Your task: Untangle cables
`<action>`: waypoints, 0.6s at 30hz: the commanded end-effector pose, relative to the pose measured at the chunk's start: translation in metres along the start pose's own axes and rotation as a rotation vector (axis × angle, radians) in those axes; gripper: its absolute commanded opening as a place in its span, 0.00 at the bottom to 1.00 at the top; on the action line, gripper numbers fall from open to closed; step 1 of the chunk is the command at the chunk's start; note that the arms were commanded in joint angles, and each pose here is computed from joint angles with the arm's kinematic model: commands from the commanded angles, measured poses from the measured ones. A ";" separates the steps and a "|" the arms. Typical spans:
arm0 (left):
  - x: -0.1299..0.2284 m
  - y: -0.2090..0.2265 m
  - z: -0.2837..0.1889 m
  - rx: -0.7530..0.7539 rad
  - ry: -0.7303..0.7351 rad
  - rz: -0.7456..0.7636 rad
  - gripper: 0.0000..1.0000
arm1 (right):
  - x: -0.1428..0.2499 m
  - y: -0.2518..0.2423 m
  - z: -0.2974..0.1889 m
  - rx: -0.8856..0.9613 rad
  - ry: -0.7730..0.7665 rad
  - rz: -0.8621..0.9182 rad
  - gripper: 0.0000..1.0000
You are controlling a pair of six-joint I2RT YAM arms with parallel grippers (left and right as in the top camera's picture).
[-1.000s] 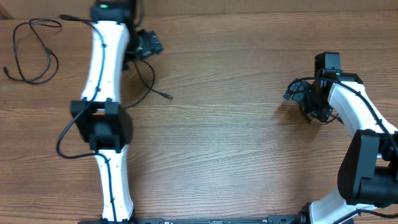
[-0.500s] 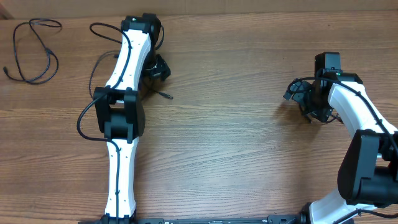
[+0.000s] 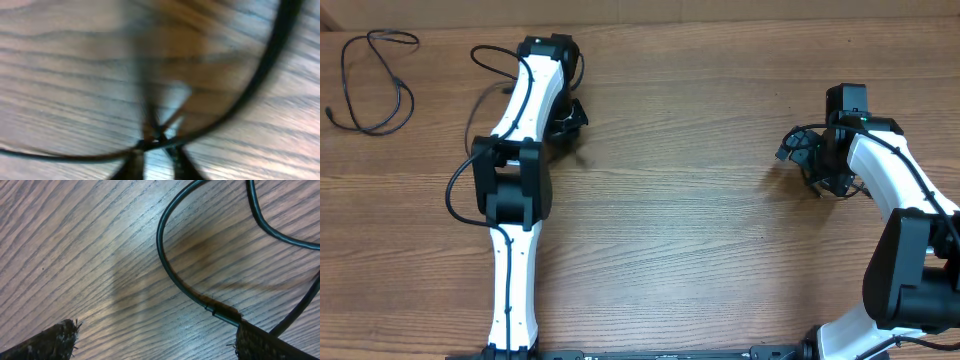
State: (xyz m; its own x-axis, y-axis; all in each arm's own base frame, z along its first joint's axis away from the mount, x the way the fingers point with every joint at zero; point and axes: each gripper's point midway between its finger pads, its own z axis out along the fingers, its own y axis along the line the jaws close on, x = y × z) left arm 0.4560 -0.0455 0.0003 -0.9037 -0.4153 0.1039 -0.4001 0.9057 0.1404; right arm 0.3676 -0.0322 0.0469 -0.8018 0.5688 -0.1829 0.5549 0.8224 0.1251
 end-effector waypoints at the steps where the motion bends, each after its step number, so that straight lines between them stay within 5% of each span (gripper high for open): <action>1: 0.000 0.024 0.050 -0.093 0.057 0.020 0.04 | 0.003 0.000 0.001 -0.001 0.003 -0.003 1.00; 9: -0.068 0.084 0.044 -0.248 -0.165 0.024 0.04 | 0.003 0.000 0.001 -0.001 0.003 -0.003 1.00; 18: -0.157 0.120 0.034 -0.184 -0.414 0.124 0.04 | 0.003 0.000 0.001 -0.001 0.003 -0.003 1.00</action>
State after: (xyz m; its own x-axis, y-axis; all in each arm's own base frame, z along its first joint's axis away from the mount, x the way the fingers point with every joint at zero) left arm 0.5560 0.0676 0.0062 -0.9078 -0.2714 -0.3197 -0.3391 0.9236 0.1788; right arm 0.3675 -0.0322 0.0468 -0.8019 0.5689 -0.1826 0.5550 0.8224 0.1249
